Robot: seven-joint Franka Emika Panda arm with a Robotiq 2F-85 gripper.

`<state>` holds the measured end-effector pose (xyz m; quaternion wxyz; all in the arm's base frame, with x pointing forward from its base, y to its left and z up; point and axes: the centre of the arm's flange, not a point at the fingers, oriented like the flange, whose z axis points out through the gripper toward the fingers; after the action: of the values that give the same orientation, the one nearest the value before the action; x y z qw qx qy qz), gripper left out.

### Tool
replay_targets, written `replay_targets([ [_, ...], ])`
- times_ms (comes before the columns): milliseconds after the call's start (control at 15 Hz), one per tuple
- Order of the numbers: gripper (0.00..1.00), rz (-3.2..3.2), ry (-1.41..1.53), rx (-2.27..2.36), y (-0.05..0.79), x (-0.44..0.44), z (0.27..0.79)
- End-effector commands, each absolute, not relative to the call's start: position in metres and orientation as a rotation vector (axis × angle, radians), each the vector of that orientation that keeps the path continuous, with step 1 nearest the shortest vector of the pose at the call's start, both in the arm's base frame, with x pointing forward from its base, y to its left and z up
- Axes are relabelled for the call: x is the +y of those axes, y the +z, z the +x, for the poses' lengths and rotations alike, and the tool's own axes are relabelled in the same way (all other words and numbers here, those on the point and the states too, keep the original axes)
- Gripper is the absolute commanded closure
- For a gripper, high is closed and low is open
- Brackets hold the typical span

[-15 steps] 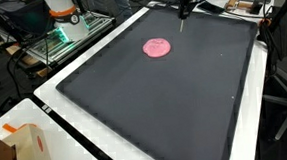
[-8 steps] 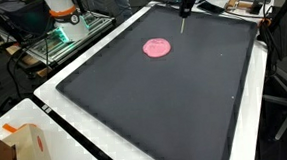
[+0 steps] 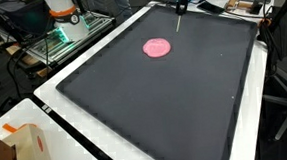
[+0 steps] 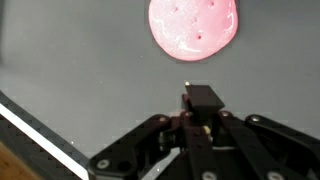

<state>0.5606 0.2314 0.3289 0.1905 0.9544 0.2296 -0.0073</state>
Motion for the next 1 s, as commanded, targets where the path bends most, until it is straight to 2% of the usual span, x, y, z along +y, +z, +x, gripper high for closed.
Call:
replay_targets([
  [0, 0.97, 2.601, -0.119, 0.527, 0.32, 0.243, 0.552],
  [933, 0.97, 2.469, -0.378, 0.408, 0.284, 0.26, 0.537],
])
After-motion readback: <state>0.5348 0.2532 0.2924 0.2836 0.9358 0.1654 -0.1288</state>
